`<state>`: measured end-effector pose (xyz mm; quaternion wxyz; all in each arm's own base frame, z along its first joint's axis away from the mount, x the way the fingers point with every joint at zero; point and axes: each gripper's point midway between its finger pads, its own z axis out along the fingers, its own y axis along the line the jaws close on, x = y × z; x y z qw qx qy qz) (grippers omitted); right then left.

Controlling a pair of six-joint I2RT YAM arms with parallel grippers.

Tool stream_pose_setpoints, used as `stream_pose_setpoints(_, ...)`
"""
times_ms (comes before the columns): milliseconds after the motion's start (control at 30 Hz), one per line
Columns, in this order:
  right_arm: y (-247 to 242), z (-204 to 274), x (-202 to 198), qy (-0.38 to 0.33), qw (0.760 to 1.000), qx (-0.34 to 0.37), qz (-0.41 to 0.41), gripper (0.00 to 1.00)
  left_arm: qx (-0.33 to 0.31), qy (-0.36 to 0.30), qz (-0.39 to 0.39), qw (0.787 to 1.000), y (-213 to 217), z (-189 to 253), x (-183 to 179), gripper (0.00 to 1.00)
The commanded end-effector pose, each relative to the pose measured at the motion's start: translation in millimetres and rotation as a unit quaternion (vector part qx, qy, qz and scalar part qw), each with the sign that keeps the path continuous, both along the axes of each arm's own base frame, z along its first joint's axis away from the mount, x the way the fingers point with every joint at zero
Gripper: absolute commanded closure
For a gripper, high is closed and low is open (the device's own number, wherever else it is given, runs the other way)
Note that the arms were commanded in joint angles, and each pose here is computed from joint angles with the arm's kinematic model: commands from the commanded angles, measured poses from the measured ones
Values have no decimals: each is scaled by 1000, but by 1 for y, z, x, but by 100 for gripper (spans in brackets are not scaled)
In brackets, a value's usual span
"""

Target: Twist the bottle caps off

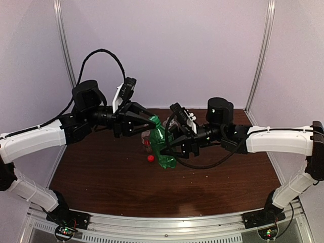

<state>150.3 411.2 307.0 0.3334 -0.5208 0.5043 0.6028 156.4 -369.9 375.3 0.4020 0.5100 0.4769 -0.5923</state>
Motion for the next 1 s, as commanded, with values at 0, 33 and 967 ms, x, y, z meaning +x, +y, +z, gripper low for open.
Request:
stream_pose_setpoints(0,-1,1,12,-12,1000,6,-25,56,-19,6,2,1000,-1,13,0,79)
stream_pose_setpoints(33,-1,-2,16,-12,999,0,-38,57,-18,11,10,1000,-1,14,2,81)
stream_pose_setpoints(967,-27,-16,88,-82,941,-45,-325,59,67,111,282,950,-30,-4,76,51)
